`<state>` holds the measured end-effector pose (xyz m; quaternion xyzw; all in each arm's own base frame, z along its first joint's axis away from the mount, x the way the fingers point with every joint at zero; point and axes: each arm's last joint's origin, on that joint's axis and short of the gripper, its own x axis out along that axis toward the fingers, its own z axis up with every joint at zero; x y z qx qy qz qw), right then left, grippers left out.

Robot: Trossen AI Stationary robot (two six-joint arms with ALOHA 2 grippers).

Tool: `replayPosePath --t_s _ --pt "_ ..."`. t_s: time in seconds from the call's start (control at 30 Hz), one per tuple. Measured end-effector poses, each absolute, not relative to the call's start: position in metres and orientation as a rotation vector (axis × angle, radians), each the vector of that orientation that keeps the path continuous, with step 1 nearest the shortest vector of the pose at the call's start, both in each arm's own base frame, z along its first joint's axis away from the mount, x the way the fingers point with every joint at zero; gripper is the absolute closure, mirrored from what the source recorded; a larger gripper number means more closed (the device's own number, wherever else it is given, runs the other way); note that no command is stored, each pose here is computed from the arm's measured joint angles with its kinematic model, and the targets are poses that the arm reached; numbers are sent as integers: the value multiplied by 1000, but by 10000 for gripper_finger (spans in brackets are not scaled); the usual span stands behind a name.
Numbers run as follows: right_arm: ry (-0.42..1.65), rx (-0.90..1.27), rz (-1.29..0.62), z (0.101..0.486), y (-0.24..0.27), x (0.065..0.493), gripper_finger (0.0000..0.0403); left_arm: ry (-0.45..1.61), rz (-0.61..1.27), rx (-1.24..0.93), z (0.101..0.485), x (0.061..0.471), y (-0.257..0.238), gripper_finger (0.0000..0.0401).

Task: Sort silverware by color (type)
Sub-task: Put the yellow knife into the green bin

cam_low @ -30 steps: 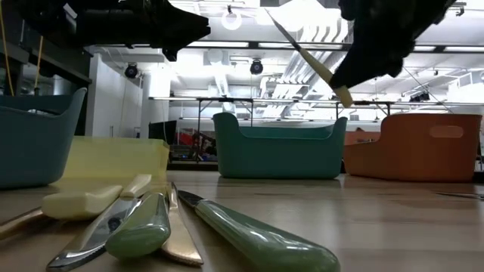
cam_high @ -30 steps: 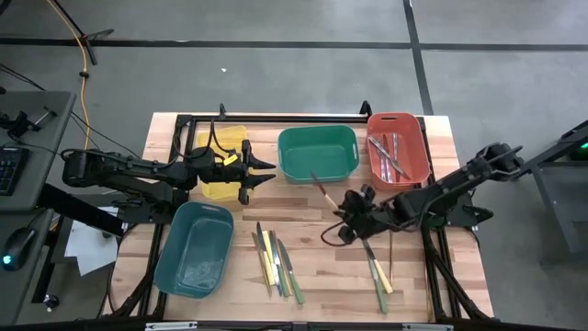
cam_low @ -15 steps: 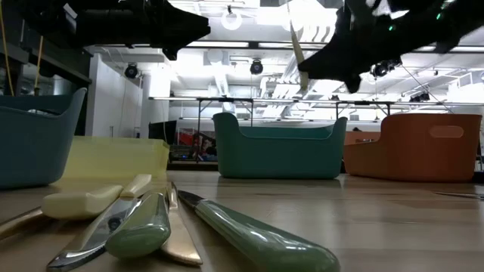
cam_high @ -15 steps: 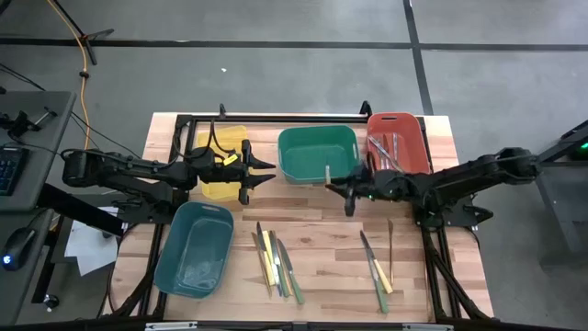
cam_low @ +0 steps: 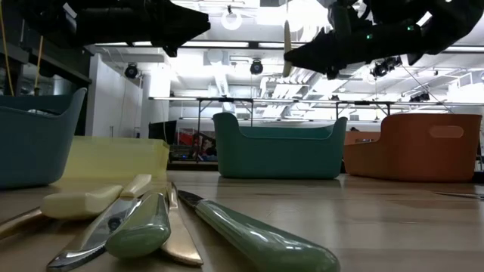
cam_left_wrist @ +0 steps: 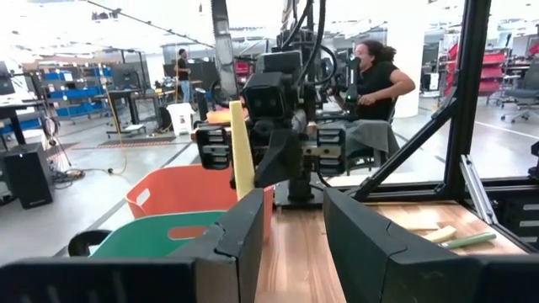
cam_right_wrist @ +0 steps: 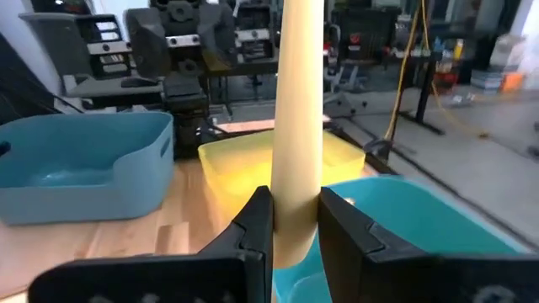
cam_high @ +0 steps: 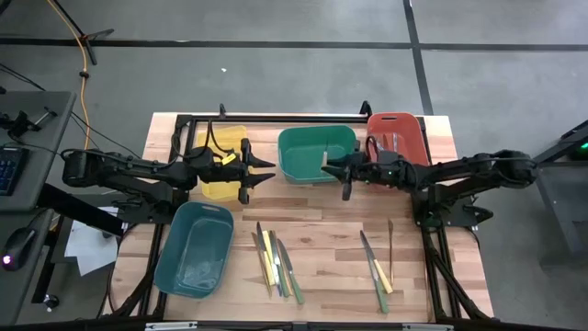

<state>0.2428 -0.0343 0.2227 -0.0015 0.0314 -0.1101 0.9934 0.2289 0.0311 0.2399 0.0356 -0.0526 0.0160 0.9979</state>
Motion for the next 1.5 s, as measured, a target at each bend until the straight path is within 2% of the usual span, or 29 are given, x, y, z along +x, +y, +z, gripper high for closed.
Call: replayPosePath --t_s 0.3,1.5 --pt "47 32 -168 224 -37 243 352 -115 33 72 244 230 31 286" --pt "61 45 -159 222 -37 243 352 -115 33 71 244 230 31 286"
